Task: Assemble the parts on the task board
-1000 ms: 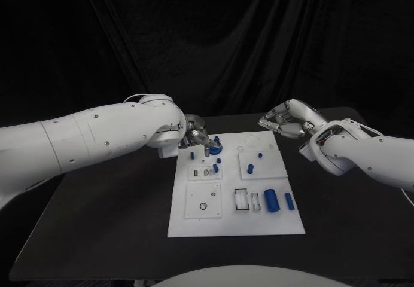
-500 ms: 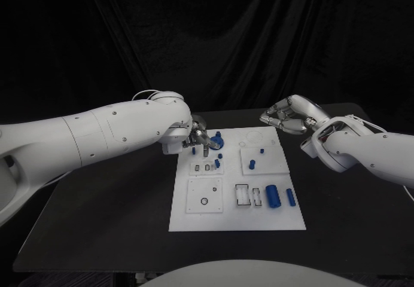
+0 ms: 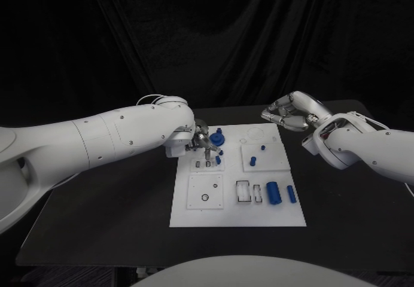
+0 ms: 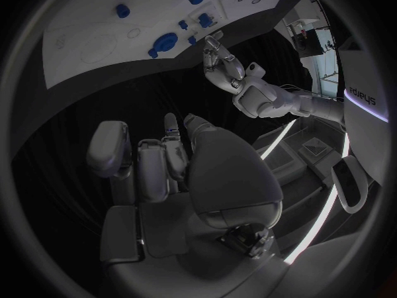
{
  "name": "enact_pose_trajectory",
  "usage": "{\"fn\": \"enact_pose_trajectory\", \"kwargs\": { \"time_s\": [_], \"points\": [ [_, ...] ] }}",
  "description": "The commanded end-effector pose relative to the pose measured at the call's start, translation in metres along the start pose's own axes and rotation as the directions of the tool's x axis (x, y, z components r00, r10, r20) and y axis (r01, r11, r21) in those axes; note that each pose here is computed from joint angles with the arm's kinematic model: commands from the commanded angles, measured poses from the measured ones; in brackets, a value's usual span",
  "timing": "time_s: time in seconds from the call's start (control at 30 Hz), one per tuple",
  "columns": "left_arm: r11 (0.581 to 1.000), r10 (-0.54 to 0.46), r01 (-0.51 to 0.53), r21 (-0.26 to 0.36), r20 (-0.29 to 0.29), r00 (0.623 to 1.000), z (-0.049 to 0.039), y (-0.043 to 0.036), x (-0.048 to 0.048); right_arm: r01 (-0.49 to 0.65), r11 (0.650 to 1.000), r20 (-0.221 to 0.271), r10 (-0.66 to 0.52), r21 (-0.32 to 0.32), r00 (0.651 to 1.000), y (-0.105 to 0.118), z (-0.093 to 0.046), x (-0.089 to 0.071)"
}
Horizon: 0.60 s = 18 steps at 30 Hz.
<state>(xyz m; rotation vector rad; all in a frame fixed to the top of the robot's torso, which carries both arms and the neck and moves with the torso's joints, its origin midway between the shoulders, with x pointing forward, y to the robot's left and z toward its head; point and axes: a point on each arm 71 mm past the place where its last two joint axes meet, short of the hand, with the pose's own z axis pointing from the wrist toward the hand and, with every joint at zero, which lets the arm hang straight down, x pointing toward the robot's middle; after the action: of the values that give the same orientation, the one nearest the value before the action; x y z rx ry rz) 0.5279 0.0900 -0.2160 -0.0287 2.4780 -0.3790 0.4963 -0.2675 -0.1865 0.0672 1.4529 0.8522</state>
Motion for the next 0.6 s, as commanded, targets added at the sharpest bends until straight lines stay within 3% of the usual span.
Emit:
{"fn": "enact_pose_trajectory", "kwargs": {
  "time_s": [0.03, 0.3, 0.6],
  "points": [
    [1.000, 0.006, -0.006, 0.008, -0.004, 1.000, 0.0021, -0.0018, 0.0013, -0.002, 1.000, -0.001, 0.002, 0.003, 1.000, -0.0001, -0.0005, 0.0004],
    [1.000, 0.014, -0.014, -0.018, -0.018, 1.000, 0.0043, -0.0020, 0.0033, -0.003, 1.000, -0.004, 0.003, 0.006, 1.000, -0.0004, -0.0005, 0.0006],
    [1.000, 0.021, -0.022, -0.022, -0.024, 0.999, 0.0065, -0.0079, 0.0056, -0.003, 1.000, -0.010, 0.004, 0.014, 1.000, -0.0021, -0.0004, 0.0007]
  ]
}}
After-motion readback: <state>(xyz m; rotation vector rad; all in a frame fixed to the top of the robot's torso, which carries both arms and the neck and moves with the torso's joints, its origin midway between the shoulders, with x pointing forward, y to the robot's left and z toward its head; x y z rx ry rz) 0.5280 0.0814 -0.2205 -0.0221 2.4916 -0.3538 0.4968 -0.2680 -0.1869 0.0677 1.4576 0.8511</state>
